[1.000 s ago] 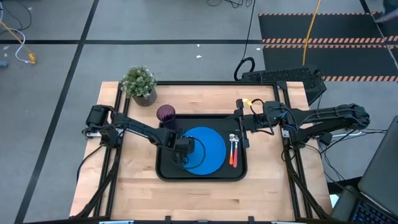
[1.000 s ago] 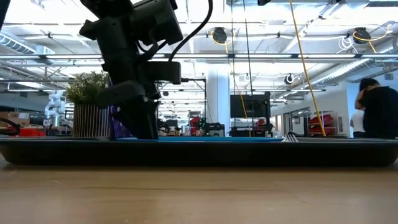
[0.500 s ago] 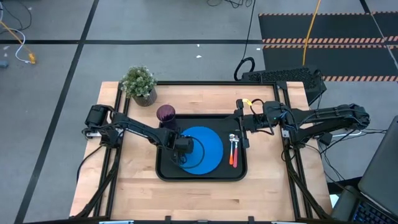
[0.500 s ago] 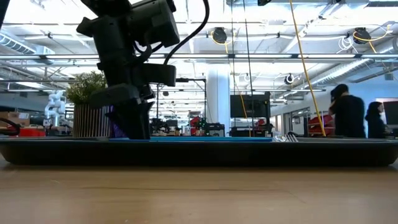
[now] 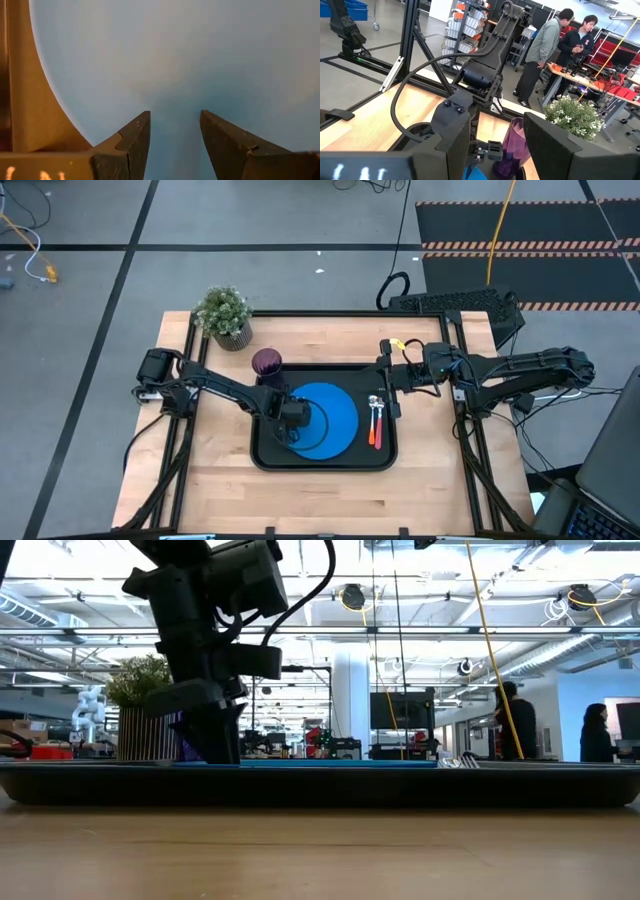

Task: Pick and place plate/cup/fork/spoon on tray
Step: Adjust the blue plate on the black tray, then adjust the orange spoon on the black tray

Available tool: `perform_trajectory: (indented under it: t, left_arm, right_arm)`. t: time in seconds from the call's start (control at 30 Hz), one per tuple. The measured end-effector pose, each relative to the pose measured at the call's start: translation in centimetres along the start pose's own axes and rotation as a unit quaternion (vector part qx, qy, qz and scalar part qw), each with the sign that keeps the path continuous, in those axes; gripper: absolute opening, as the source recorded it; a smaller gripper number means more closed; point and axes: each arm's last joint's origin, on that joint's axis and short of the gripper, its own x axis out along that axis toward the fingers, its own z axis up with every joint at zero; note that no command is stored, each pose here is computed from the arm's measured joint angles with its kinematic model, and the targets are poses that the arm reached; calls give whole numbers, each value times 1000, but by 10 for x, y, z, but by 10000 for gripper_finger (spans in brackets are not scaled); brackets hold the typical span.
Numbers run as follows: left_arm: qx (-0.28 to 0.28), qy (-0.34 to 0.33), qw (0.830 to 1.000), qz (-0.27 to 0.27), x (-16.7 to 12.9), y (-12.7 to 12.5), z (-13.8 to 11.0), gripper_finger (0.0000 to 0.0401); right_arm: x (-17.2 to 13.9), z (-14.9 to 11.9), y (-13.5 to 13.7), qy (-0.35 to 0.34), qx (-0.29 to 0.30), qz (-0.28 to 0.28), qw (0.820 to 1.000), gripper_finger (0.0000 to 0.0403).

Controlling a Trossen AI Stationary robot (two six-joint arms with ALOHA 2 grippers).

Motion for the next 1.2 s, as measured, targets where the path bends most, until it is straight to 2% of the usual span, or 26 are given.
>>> perform_trajectory:
  t: [0.3, 0.53, 0.67, 0.8, 0.9, 0.97, 1.07, 1.13, 1.2]
  left_arm:
    - [2, -3, 1000, 2, -12, 1, -3, 177]
    - [-8, -64, 998, -7, -40, 7, 2, 177]
    - [-15, -93, 996, -11, -48, 8, 6, 177]
    - [-9, -100, 995, -14, -51, 5, 6, 177]
    - [9, -104, 994, -15, -52, 1, 6, 177]
    - [21, -120, 993, -10, -53, 0, 8, 177]
    - [35, -158, 987, -5, -55, 0, 16, 177]
    - [45, -186, 981, -4, -57, -1, 21, 177]
    - [58, -212, 976, -2, -59, -1, 26, 177]
  right_arm:
    - [0, -1, 0, 6, 0, 0, 1000, 176]
    - [0, -3, -3, 30, -3, -56, 998, 176]
    - [0, -3, -3, 31, 0, -59, 998, 176]
    - [1, -3, 1, 31, 18, -43, 998, 176]
    - [6, -4, 9, 6, 48, 49, 998, 176]
    - [10, -2, 13, -26, 44, 109, 993, 176]
    - [14, 4, 16, -76, 50, 147, 985, 176]
    - [18, 5, 16, -84, 55, 139, 985, 176]
    - [22, 0, 14, -56, 77, 83, 992, 176]
